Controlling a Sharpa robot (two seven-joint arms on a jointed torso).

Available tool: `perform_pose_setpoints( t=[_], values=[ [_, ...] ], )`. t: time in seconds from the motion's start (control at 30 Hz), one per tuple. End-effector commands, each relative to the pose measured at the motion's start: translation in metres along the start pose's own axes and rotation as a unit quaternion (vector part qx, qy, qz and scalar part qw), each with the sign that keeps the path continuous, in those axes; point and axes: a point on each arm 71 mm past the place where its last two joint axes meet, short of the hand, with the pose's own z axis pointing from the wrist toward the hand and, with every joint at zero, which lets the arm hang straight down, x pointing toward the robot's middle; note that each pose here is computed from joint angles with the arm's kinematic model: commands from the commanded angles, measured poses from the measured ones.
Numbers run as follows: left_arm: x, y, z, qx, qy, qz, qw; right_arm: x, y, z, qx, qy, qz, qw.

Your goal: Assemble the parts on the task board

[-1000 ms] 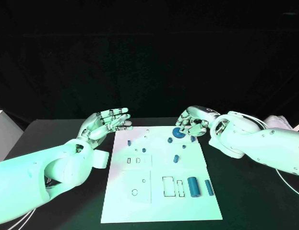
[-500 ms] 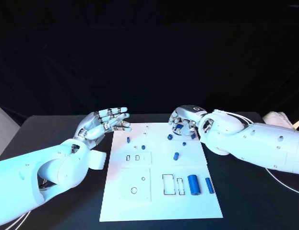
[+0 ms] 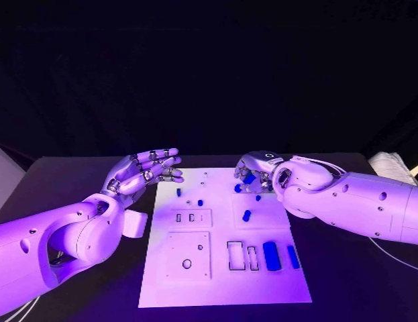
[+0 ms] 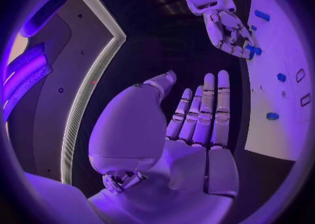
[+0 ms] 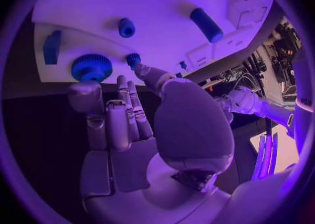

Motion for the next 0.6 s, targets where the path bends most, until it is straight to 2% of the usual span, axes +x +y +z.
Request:
perform_pose_setpoints(
  t=[0.03,0.27,0.6],
  values=[
    [0.0006,-0.0022,-0.0002,0.003,0.008,-0.001,1.000,0.0045,-0.0003,-0.0011,0.006,0.024,-0.019,1.000],
    [-0.0024,-0.0031,-0.0001,0.004,0.003,0.002,1.000,0.0068,0.0044,-0.0020,-0.001,0.030,-0.018,0.999],
    [-0.0046,-0.0038,0.0002,0.003,-0.001,0.004,1.000,0.0063,0.0052,0.0004,-0.002,0.019,-0.013,1.000]
  ],
)
